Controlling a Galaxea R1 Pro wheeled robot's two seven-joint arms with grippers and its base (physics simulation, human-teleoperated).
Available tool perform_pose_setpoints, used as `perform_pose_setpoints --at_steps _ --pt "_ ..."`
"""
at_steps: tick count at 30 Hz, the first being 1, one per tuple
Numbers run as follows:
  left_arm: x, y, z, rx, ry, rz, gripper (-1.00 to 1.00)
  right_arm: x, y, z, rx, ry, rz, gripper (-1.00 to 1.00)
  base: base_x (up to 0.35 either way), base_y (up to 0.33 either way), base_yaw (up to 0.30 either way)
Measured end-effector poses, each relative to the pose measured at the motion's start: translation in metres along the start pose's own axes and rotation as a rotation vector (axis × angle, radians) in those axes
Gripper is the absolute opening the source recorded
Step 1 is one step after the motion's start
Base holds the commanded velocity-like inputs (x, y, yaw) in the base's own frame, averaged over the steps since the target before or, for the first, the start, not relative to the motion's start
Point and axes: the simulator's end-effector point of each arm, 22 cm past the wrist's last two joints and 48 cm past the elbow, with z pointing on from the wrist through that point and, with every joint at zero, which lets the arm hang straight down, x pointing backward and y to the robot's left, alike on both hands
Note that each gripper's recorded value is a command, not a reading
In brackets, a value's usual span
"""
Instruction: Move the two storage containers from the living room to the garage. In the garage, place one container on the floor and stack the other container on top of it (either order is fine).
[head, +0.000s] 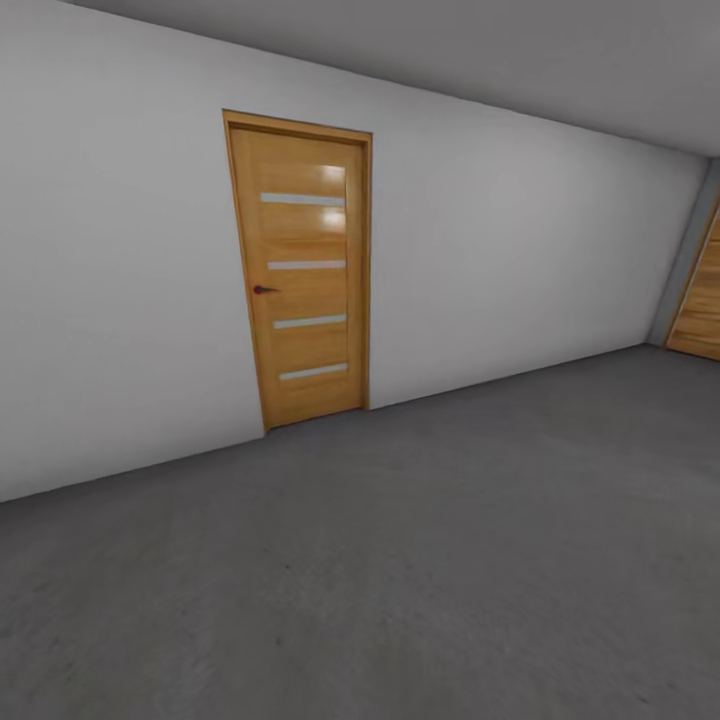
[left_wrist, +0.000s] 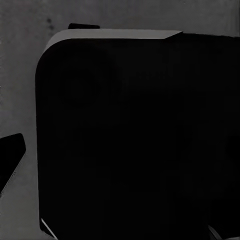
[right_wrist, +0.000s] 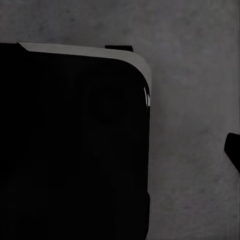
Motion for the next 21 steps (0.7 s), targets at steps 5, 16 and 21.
perform_pose_setpoints --at_steps 5,16,21 --pt "0.0 -0.0003 0.0 0.0 0.0 0.0 1.0 0.0 -0.0043 0.0 0.005 0.0 0.001 1.0 0.319 0.0 0.0" --pt "0.0 0.0007 0.0 -0.001 0.0 -0.001 1.0 0.0 -0.008 0.0 0.009 0.0 -0.003 1.0 0.32 0.0 0.0" --pt "0.0 0.0001 0.0 0.0 0.0 -0.001 1.0 0.0002 -0.0079 0.0 0.008 0.0 -0.008 1.0 0.32 0.0 0.0"
